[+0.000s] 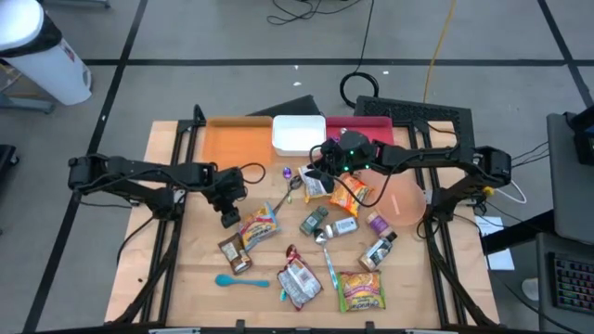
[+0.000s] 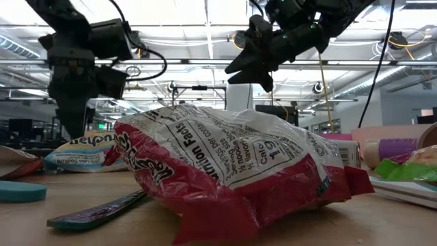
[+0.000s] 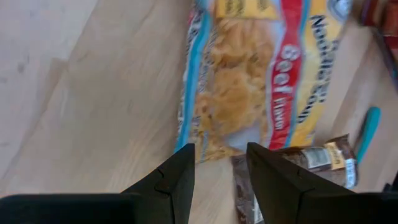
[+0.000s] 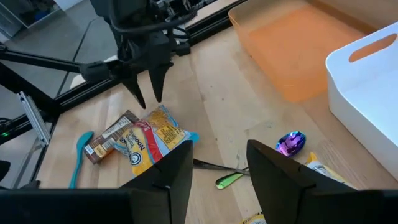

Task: Pick & Place Food Item
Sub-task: Put the light blue noodle pack into the orange bin

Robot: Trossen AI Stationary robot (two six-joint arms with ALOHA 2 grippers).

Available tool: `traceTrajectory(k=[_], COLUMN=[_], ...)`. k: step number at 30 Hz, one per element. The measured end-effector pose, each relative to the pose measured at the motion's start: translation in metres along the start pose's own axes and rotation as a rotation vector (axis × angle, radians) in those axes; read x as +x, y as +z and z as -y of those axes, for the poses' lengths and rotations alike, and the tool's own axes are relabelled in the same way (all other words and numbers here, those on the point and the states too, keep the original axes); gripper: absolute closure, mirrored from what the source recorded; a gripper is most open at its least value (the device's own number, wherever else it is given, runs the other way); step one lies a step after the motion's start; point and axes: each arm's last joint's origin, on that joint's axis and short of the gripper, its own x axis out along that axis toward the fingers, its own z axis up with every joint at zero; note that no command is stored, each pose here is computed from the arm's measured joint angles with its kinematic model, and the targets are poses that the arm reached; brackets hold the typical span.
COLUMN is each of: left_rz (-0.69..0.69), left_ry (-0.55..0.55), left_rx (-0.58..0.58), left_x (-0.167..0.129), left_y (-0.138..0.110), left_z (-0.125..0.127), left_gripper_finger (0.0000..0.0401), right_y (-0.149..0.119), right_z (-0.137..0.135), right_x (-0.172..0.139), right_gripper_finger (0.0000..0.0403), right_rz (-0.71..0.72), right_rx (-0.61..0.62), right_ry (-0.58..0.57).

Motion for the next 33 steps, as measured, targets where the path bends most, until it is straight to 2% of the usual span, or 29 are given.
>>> traceTrajectory(k=[15,19,25,28,33], left_rz=[0.048,0.068,0.078,0.077,0.082], left_ry=[-0.024,-0.031,0.015,0.021,0.04], left_rx=[-0.072,-0.062,-0.036,-0.032,-0.032], left_x=[0.02,0.024,0.027,0.028,0.029], left_y=[-0.013,-0.014,-0.017,-0.018,-0.02], left_z=[-0.014,-0.012,-0.007,-0.005,-0.003], left_gripper_finger=[0.0247,0.0247,0.0248,0.0261,0.0316], right_y=[0.0,0.0,0.0,0.0,0.0], right_z=[0.0,0.0,0.0,0.0,0.0], right_x=[0.0,0.0,0.0,0.0,0.0], right_gripper_finger=[0.0263,0.0264,0.0264,0.0264,0.0264], right_rz=[0.001,0.001,0.001,0.002,0.002], right_rx=[0.0,-0.001,-0.001,-0.005,-0.024], right_ry=[-0.001,-0.001,-0.003,-0.003,-0.004])
